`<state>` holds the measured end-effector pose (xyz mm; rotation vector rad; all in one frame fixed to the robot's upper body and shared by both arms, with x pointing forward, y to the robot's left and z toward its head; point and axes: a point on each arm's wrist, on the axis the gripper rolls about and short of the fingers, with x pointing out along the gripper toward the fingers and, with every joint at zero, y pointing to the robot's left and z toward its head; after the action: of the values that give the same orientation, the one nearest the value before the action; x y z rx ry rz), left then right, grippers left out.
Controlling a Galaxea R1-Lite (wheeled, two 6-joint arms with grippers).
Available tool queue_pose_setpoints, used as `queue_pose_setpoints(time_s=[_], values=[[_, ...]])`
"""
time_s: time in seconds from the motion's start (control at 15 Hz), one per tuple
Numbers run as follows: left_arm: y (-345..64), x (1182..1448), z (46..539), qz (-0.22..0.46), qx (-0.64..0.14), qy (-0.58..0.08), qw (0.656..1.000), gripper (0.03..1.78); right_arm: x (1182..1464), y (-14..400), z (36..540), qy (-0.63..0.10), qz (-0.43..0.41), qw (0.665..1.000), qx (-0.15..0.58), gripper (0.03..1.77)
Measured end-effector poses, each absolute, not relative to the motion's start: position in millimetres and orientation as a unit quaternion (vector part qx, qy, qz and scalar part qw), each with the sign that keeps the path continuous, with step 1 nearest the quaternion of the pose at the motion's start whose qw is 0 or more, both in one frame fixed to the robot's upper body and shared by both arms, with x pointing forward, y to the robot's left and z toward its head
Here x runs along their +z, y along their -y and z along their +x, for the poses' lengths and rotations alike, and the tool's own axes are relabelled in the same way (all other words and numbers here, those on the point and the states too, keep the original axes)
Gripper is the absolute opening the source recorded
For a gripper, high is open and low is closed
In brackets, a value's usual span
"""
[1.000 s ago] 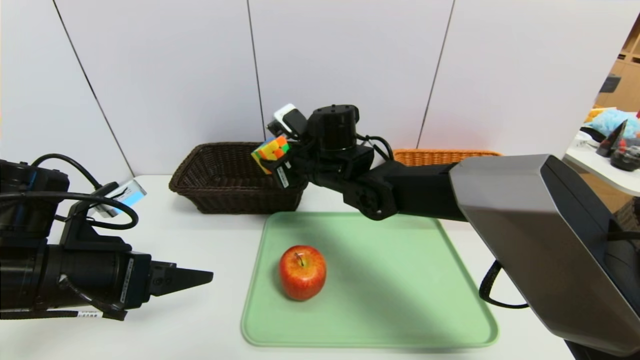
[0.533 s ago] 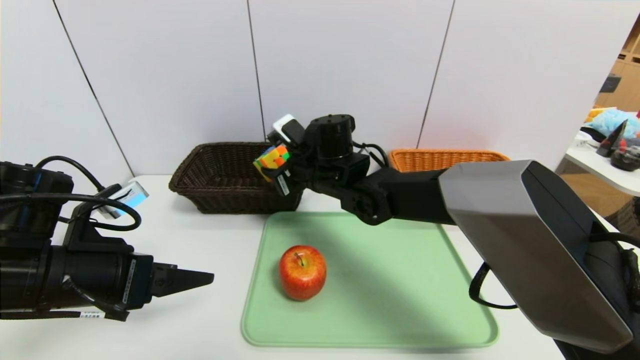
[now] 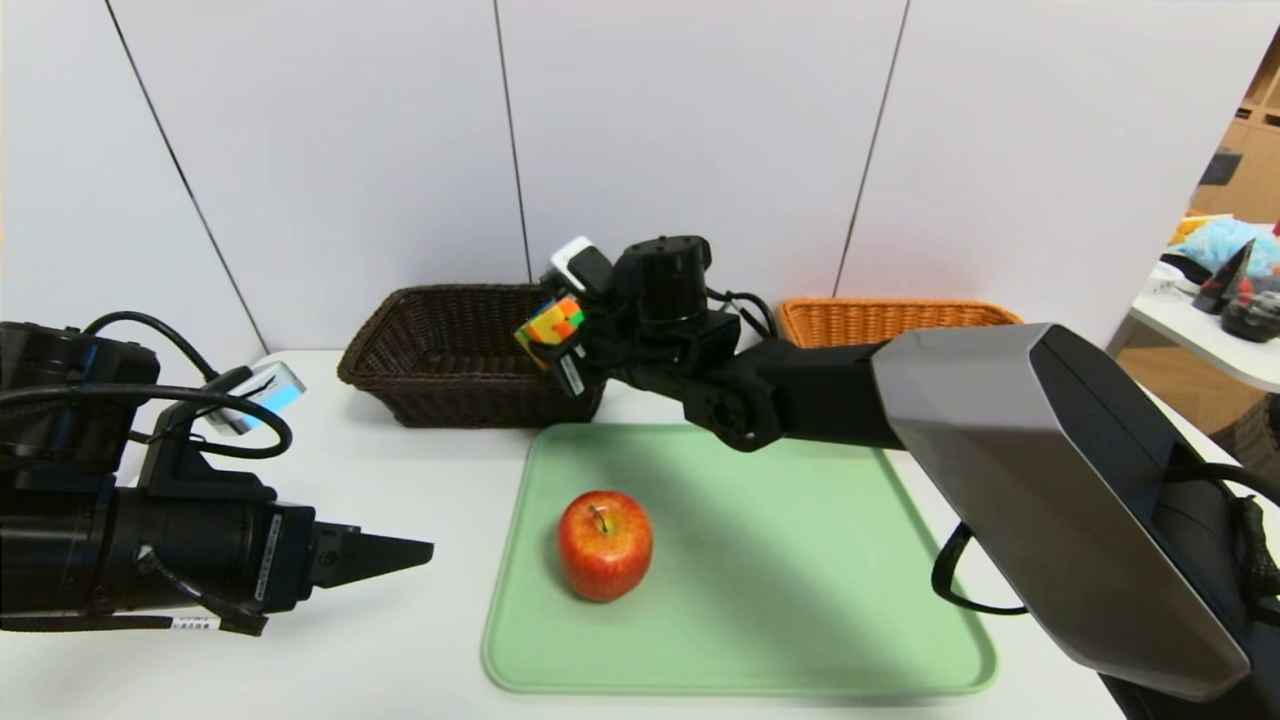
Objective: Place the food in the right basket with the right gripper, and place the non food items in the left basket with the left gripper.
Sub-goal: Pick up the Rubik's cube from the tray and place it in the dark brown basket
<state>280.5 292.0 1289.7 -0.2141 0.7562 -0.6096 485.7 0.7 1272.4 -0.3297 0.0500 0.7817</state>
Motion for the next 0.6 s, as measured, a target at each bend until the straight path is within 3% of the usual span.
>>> queue_pose_setpoints(time_s=[0.27,0.6], values=[[-292,1290,281,-0.102,-0.293,-0.362,0.879,1.69,1274,0,485,-0.022,-0.159,0.912,0.378,1.33],[-292,1297,279,-0.1,-0.297,-0.341,0.886,1.69,1297,7,480,-0.01,-0.154,0.917,0.368,1.51]])
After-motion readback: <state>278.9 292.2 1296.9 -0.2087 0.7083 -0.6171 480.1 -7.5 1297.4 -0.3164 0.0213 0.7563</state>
